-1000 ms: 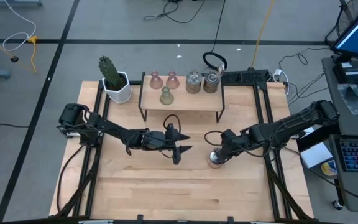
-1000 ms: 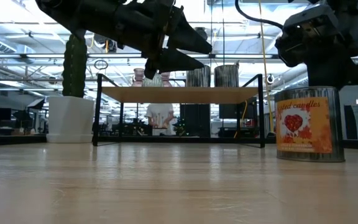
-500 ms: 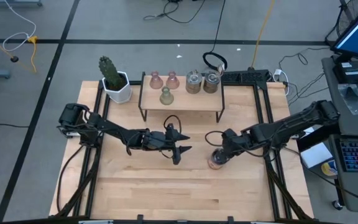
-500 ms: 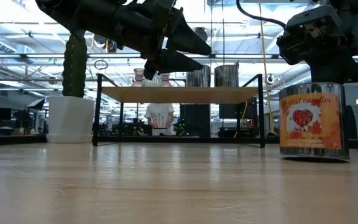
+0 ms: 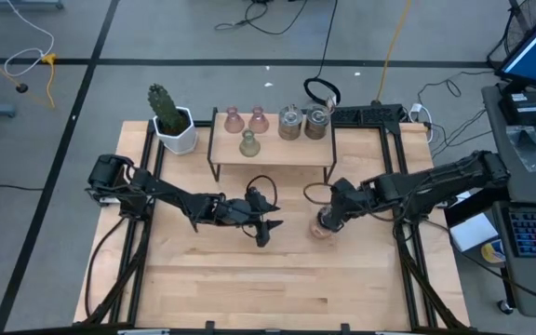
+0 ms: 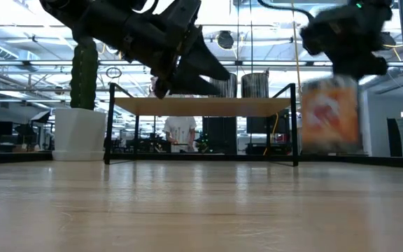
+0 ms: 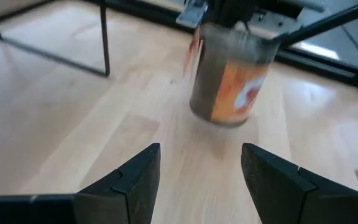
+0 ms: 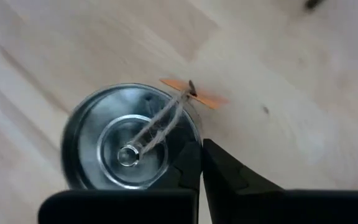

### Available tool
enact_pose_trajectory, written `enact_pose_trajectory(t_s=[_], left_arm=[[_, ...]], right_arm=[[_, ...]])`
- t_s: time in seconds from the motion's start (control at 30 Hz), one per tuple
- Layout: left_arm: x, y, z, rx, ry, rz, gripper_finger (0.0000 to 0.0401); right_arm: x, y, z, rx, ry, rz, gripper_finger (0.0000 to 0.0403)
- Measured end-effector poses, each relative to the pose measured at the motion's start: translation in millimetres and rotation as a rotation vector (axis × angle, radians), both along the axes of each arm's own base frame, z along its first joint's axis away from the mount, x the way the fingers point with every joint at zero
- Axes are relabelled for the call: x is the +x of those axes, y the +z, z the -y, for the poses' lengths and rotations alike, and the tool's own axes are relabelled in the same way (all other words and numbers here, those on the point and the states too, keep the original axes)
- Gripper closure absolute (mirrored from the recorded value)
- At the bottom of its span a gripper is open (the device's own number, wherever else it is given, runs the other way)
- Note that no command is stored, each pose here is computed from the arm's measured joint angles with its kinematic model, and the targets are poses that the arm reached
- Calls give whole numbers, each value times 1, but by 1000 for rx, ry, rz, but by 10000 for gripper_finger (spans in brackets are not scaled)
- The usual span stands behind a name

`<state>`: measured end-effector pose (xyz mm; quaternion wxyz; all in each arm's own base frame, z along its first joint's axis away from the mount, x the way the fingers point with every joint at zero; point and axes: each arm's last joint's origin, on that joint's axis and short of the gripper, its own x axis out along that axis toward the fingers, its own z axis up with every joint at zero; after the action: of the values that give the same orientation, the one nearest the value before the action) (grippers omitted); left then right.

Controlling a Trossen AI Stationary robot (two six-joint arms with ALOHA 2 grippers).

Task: Pick & Place candle stick holders
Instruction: Put the silver scented candle on the shelf

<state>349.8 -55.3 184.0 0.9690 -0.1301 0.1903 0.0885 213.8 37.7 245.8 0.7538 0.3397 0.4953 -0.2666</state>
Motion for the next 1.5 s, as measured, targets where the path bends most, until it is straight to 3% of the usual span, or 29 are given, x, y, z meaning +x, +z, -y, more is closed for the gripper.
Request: enact_pose_trajectory(t_s=[0.33, 0.7, 1.1, 1.5], left_arm=[[-2, -5, 0, -42, 22, -48, 178], [-3, -7, -1, -44, 26, -71, 178], [-3, -7, -1, -74, 40, -63, 178], [-3, -6, -1, -74, 39, -60, 178]], right_arm=[[16, 64, 38, -116, 45, 137, 402], [28, 116, 102, -292, 69, 158, 402], [45, 116, 167, -340, 85, 1, 402], [50, 114, 181, -358, 102, 0, 402]])
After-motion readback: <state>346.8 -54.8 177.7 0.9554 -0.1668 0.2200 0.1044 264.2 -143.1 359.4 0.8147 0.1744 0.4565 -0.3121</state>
